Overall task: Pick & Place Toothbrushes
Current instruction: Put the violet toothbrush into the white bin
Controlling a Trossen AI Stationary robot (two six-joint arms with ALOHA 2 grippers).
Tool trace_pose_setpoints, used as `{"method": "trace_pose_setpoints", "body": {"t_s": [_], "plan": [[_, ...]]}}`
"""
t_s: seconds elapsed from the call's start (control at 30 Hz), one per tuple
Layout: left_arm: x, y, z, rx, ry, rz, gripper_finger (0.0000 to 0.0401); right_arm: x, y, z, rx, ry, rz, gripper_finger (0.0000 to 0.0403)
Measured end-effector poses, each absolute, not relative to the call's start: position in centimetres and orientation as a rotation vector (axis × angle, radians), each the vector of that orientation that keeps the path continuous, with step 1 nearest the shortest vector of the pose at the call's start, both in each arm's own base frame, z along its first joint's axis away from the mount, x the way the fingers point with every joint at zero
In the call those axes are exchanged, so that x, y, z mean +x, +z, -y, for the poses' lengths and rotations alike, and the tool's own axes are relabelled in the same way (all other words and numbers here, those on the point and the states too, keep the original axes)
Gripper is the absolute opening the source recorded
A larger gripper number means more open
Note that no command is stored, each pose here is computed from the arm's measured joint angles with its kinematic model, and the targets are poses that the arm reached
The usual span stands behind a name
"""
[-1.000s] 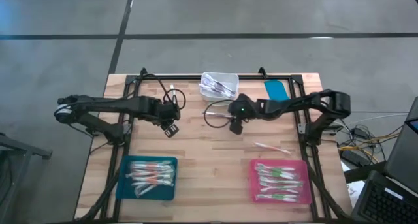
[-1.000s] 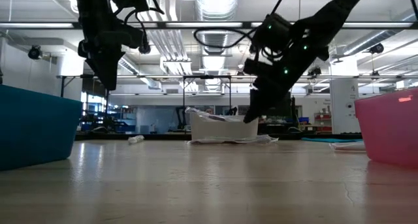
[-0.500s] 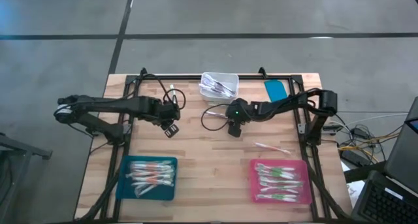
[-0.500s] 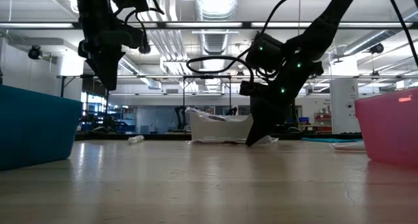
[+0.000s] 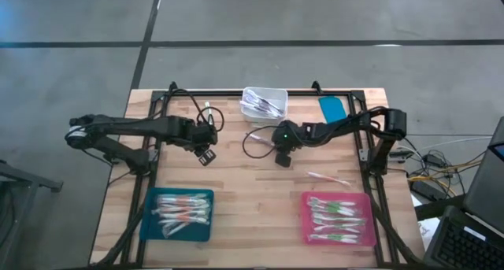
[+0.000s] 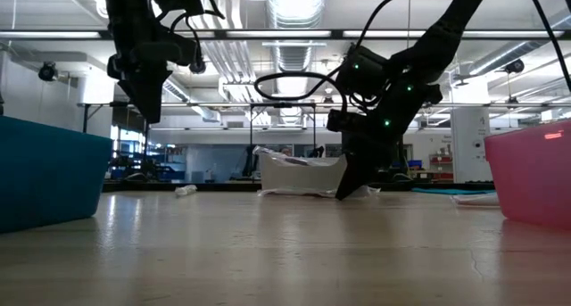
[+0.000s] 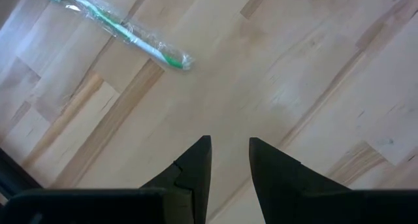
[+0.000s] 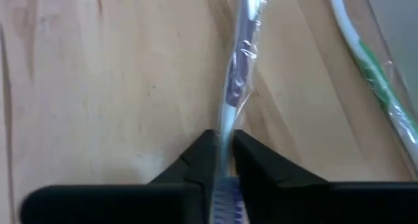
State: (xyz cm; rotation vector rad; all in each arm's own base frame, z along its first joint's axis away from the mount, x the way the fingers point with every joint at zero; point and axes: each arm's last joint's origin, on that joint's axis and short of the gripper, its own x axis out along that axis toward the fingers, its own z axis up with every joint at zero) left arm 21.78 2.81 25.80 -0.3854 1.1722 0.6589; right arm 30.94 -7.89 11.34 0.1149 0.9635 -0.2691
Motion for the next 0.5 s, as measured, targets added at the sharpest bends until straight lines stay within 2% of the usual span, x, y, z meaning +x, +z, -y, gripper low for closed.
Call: {"method": "trace_pose_setpoints", "body": {"t_s": [0.13,0.5], "plan": [[21.8,25.8,-2.8,-0.412,0.677,-1.161,0.0108,31.0,11.3,7.8,0.130,-0.236,-0.962,0.0016],[22.1,25.9,-2.8,-0.476,0.644,-1.137,0.0108,30.1,12.9,4.7,0.056,0.040,-1.020,0.0010]]}}
